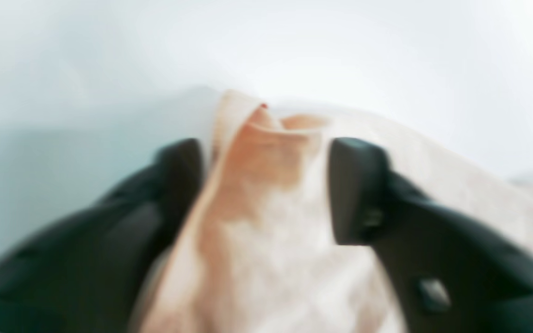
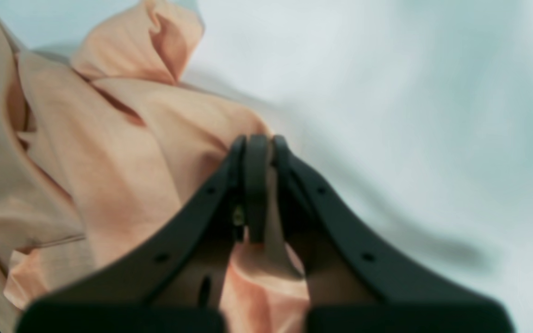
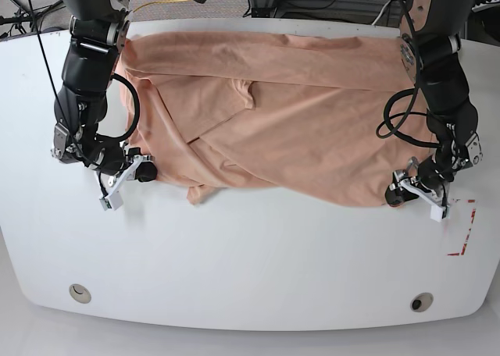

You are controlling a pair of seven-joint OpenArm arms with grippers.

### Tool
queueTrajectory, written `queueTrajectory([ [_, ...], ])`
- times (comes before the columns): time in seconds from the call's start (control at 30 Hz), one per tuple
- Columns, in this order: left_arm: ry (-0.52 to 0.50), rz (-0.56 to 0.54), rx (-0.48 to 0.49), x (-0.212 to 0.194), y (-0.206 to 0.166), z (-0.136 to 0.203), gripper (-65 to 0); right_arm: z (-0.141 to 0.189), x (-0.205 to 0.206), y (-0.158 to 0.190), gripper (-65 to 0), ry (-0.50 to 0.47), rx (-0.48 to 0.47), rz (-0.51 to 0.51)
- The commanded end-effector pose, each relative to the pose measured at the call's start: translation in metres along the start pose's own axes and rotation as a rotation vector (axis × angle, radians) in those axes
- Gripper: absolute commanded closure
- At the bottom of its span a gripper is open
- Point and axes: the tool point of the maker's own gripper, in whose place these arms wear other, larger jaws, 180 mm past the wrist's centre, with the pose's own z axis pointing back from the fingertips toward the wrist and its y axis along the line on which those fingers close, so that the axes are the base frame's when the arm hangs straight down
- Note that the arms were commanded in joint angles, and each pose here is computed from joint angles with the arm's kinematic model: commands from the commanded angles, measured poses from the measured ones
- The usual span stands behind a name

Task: Fold the T-shirt properly
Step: 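Move the left gripper down to the shirt corner near it, then grasp the shirt corners with both grippers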

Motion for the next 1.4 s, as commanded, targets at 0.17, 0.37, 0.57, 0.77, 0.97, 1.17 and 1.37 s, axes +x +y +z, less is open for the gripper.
queueTrajectory([
  [0.17,-0.109,0.08,0.09,0.028,0.021,0.004,-3.3,0.011,0.027,-0.005,0.0,-0.068,-0.009,0.028],
  [0.37,-0.078,0.076,0.102,0.025,0.026,0.008,0.0,0.017,0.03,-0.013,0.0,-0.071,-0.028,0.036],
  [0.57,-0.095,0.021,0.125,0.047,0.032,0.025,0.0,0.028,0.037,-0.023,0.0,-0.079,-0.053,0.048],
  [0.77,-0.114,-0.057,0.147,0.059,0.028,0.043,0.0,0.033,0.045,-0.027,0.0,-0.089,-0.067,0.062],
  [0.97,-0.136,-0.094,0.162,0.066,0.027,0.053,0.0,0.035,0.048,-0.028,0.0,-0.095,-0.07,0.065],
  [1.17,-0.126,-0.109,0.176,0.078,0.033,0.07,0.0,0.037,0.05,-0.029,0.0,-0.096,-0.072,0.069],
  [1.37,-0.203,-0.108,0.156,0.098,0.029,0.095,0.0,0.039,0.053,-0.029,0.0,-0.101,-0.076,0.076],
])
